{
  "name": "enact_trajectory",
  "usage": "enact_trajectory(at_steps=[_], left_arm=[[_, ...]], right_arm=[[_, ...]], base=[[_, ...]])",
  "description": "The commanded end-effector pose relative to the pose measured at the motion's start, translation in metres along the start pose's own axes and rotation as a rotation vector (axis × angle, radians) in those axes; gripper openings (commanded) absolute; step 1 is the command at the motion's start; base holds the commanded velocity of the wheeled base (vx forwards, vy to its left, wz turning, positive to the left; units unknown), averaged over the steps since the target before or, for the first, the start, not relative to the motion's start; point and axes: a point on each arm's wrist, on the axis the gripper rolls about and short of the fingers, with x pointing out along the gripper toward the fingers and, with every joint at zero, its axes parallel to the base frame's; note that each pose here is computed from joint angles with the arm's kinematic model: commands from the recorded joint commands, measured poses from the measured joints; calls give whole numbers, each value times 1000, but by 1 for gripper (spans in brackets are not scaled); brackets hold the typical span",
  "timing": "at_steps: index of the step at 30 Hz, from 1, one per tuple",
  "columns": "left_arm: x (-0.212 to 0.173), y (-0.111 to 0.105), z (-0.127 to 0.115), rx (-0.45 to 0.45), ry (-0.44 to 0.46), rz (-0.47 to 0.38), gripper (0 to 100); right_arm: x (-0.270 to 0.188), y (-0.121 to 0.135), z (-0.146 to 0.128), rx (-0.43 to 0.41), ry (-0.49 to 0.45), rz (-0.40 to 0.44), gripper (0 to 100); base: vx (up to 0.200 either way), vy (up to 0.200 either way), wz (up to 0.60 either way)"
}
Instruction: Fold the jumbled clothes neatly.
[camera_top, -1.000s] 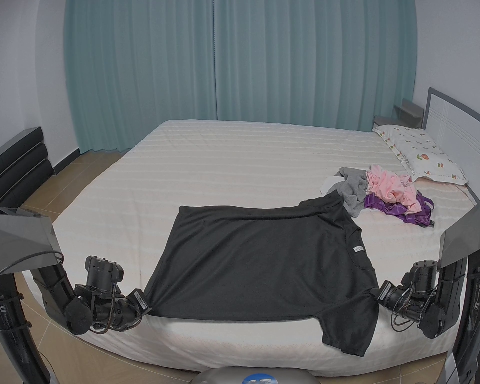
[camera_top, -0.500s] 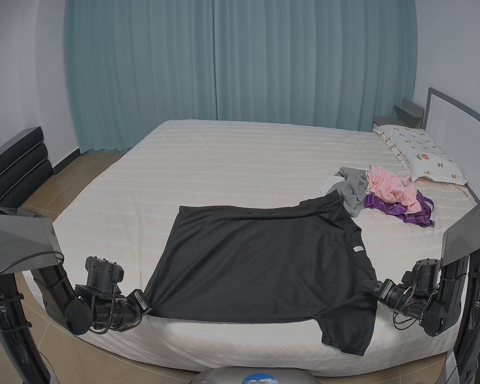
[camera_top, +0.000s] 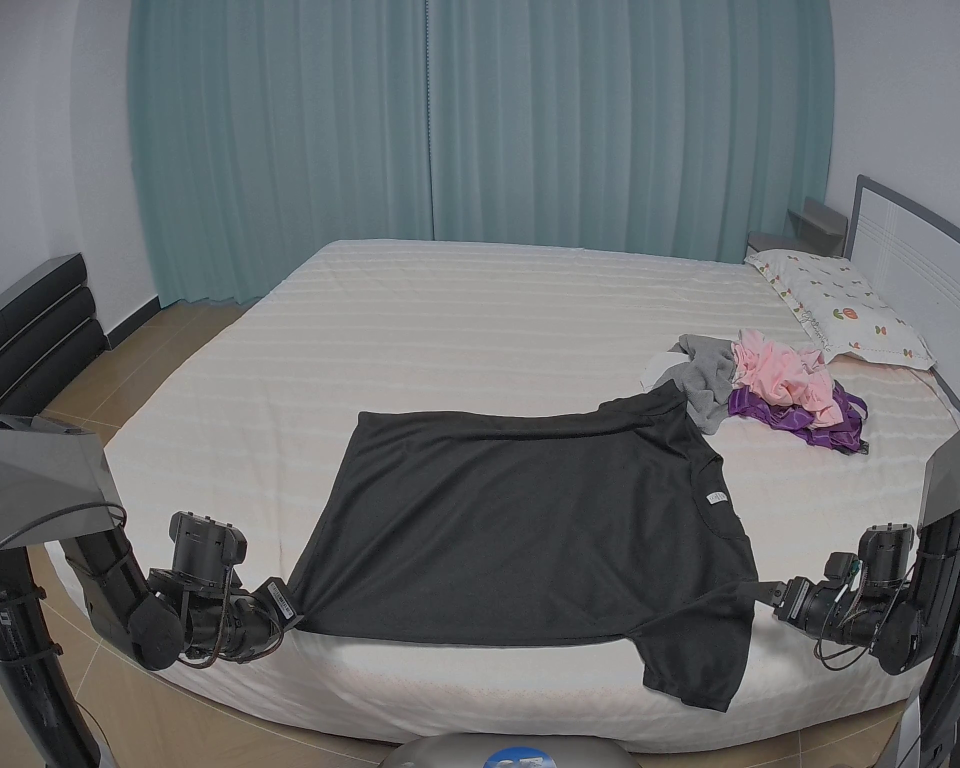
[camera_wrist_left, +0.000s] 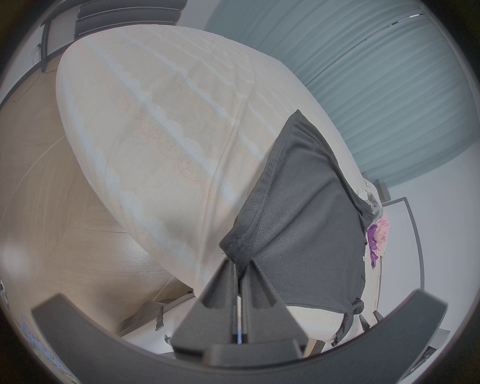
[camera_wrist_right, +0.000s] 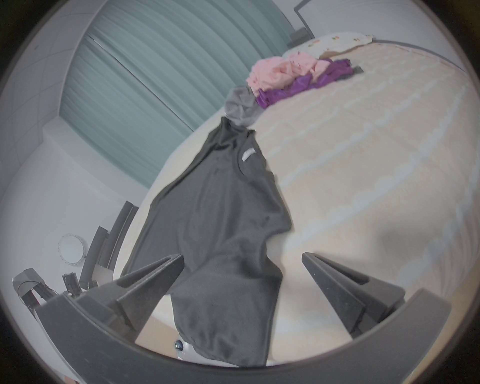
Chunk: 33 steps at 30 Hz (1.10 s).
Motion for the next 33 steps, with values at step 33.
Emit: enact_trajectory(at_steps=[33], left_arm=[[-1,1,-1,4,-7,-10,0]], right_arm=[[6,1,-30,-48,226,10,100]], base=[[0,0,0]])
